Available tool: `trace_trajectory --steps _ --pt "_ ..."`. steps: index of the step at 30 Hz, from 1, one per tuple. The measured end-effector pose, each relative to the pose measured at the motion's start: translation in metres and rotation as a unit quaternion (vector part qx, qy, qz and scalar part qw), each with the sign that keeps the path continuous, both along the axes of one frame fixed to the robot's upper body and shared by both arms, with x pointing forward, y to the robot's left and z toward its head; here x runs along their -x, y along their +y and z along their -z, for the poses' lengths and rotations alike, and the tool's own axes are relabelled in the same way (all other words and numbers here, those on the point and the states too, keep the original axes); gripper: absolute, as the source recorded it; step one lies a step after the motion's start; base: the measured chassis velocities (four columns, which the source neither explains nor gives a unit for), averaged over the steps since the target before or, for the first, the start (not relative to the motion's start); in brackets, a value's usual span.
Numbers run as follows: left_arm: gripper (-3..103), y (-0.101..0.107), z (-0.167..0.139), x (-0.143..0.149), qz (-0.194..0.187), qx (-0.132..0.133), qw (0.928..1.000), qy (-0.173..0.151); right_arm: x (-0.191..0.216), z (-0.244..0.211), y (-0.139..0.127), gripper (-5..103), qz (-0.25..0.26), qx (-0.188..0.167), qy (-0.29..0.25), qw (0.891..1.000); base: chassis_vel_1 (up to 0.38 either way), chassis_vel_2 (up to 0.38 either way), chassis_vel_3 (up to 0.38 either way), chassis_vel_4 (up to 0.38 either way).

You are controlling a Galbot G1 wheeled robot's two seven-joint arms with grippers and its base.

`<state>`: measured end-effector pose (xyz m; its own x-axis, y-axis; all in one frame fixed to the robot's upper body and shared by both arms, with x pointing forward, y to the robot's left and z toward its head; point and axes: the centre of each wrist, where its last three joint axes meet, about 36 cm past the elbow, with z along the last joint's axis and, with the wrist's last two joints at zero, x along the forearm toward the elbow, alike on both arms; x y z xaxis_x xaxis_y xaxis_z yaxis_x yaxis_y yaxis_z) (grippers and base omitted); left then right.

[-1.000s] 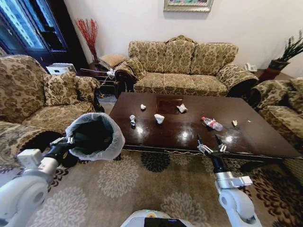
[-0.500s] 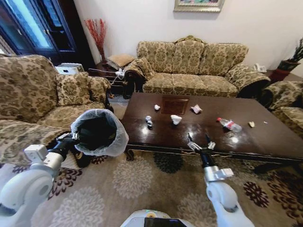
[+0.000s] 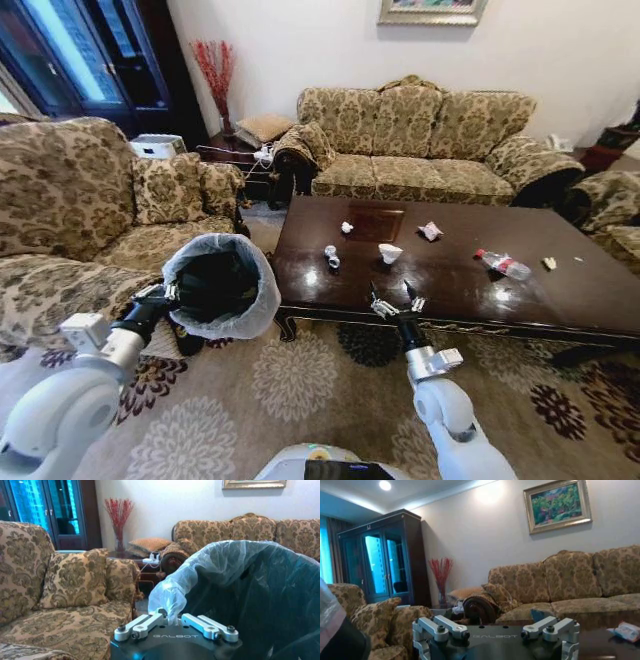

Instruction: Move to the front of the table and place the trash on the table into the trash bin.

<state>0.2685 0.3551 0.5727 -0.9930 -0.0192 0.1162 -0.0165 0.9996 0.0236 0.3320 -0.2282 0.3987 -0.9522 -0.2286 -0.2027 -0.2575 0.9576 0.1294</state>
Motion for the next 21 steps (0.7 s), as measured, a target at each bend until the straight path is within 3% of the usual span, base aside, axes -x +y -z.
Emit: trace_trajectory --steps 13,21 --pt "1 0.000 -0.004 -0.006 0.015 -0.015 0.9998 -0.003 -0.018 0.018 0.013 100 -0.002 0.000 0.016 1.000 -0.138 0.171 0.130 -0.157" --pt "1 -0.003 -0.001 -0.007 0.023 -0.011 0.9997 0.003 -0.063 0.056 0.032 100 -0.006 0.000 0.054 0.999 -0.171 0.158 0.158 -0.123"
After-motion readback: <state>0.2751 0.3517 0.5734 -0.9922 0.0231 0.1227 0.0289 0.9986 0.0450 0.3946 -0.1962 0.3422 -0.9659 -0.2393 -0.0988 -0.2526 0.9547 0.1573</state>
